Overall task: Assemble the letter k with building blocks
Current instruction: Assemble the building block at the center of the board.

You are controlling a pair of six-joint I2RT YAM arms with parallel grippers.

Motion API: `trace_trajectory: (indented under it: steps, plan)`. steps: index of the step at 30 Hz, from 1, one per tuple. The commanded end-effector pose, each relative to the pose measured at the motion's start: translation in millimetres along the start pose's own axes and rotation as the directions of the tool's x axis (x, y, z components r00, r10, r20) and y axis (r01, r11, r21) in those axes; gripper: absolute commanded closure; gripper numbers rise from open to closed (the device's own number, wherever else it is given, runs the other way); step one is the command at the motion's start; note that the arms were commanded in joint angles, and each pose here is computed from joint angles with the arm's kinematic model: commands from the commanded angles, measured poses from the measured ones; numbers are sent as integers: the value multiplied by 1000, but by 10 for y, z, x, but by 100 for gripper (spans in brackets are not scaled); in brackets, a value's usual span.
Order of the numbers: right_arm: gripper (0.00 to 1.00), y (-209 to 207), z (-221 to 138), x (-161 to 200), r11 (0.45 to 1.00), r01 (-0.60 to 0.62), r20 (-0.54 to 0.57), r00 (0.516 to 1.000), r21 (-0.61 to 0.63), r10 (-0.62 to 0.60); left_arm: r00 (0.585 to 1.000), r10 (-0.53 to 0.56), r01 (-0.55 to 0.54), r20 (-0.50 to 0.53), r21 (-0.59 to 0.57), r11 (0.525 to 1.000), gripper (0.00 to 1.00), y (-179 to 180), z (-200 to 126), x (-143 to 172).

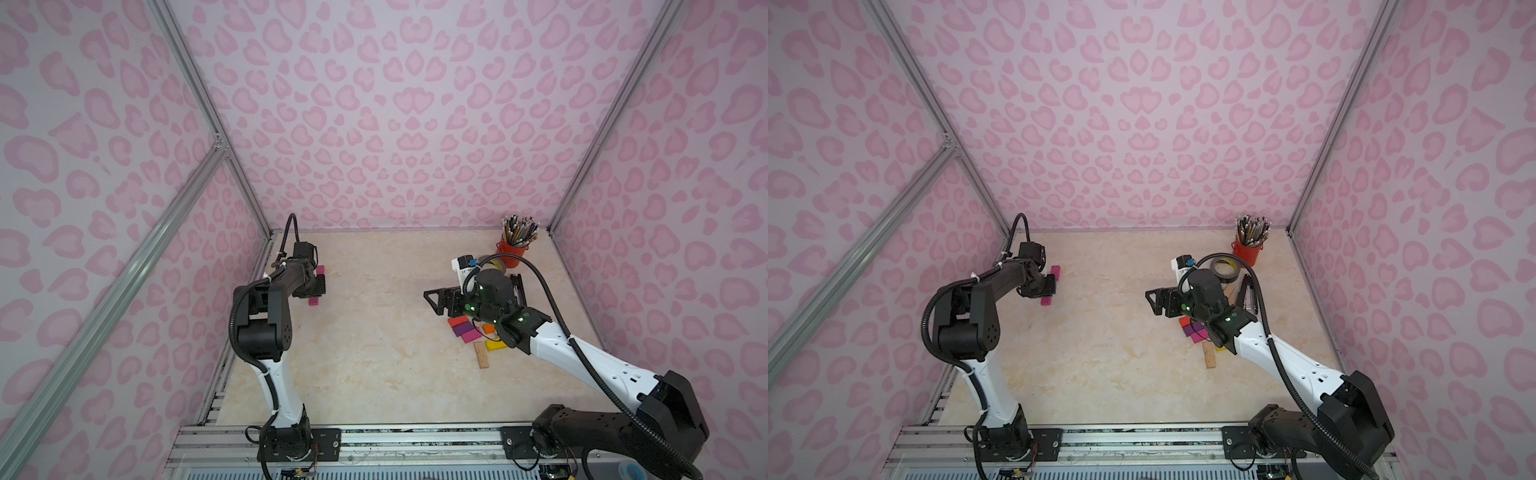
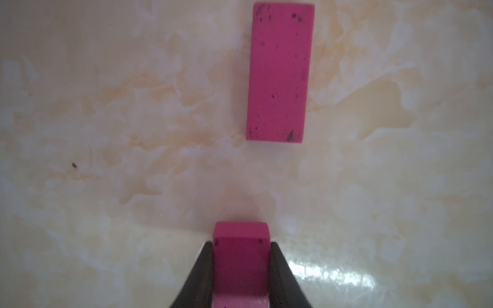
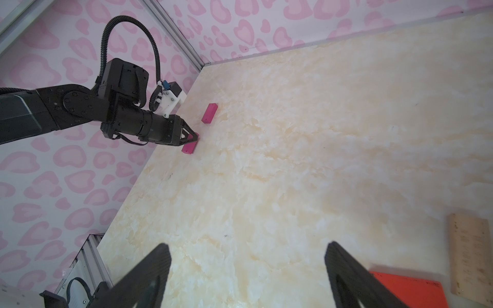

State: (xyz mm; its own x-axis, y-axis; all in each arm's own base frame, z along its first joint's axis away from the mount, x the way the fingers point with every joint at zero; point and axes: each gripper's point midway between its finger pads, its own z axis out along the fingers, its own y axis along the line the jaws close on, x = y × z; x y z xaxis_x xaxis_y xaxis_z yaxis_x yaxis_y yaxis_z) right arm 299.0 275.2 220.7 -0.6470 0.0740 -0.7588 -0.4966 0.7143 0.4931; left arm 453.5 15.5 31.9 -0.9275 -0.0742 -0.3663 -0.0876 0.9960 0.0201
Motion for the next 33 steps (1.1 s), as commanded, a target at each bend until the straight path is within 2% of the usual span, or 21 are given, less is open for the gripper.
trace_trajectory:
  steps: [1, 9, 26, 33]
  plan:
    - [8, 12, -4, -9, 1000, 0, 10, 1000, -10, 0, 1000, 17, -18, 20, 29, 999, 81, -52, 27, -109]
    - [8, -23, -19, 8, 1000, -16, 14, 1000, 3, 16, 1000, 15, -15, -1, 50, 999, 78, -96, 105, -179]
    - [9, -41, -34, -3, 1000, -27, 19, 999, 6, 27, 1000, 16, -15, -12, 60, 998, 62, -124, 169, -253]
    - [9, -42, -23, -1, 1000, -31, 15, 999, 5, 31, 1000, 18, -17, -14, 60, 998, 61, -119, 194, -263]
